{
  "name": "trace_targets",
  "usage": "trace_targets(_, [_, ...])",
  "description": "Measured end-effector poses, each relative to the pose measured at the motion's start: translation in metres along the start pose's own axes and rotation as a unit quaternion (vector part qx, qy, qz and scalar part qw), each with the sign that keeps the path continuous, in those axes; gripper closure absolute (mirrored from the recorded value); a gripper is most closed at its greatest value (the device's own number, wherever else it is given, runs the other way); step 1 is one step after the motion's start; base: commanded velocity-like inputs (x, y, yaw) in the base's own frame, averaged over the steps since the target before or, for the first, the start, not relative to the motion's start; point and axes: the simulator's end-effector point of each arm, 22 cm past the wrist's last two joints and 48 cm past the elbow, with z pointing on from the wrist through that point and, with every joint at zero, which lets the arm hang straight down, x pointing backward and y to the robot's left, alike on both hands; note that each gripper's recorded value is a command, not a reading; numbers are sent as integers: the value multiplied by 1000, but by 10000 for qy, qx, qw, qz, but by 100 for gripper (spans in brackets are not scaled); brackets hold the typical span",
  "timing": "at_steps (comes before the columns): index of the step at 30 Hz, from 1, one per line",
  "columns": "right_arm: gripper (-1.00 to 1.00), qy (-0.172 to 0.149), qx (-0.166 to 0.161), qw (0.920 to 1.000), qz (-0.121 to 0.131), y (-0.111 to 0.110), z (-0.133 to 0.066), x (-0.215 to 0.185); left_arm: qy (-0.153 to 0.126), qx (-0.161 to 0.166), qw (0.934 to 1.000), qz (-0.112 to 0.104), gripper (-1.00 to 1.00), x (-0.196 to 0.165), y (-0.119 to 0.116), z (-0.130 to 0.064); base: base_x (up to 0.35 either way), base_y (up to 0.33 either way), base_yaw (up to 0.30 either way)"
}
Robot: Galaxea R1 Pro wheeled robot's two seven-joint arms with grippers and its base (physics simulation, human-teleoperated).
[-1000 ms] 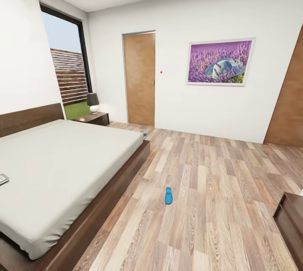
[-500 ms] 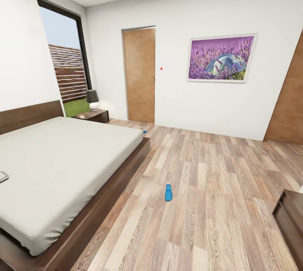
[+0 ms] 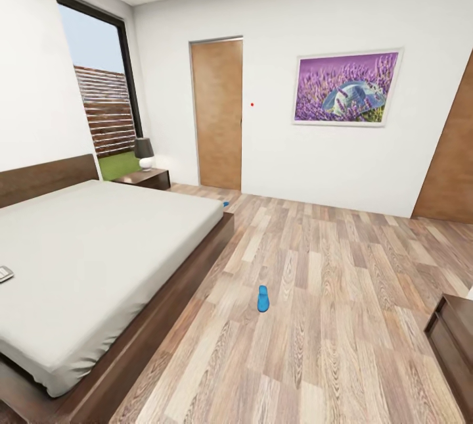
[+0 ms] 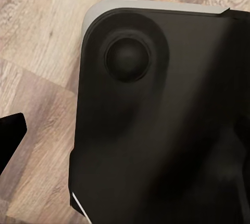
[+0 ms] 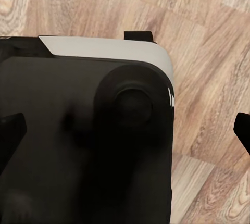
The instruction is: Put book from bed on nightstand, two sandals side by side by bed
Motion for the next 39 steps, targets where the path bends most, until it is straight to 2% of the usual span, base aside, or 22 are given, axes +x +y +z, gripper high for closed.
trace_targets(3, [-100, 2, 0, 10000, 0, 0, 0, 0, 1, 0, 10000, 0, -100, 0, 0, 0, 0, 0, 0])
trace_targets(36, [-100, 2, 0, 10000, 2, 0, -53, -5, 9, -18, 10000, -73, -100, -3, 2, -53, 0, 0, 0])
trace_targets(39, [-100, 2, 1, 10000, 5, 0, -53, -5, 11, -13, 10000, -68, -100, -2, 1, -53, 0, 0, 0])
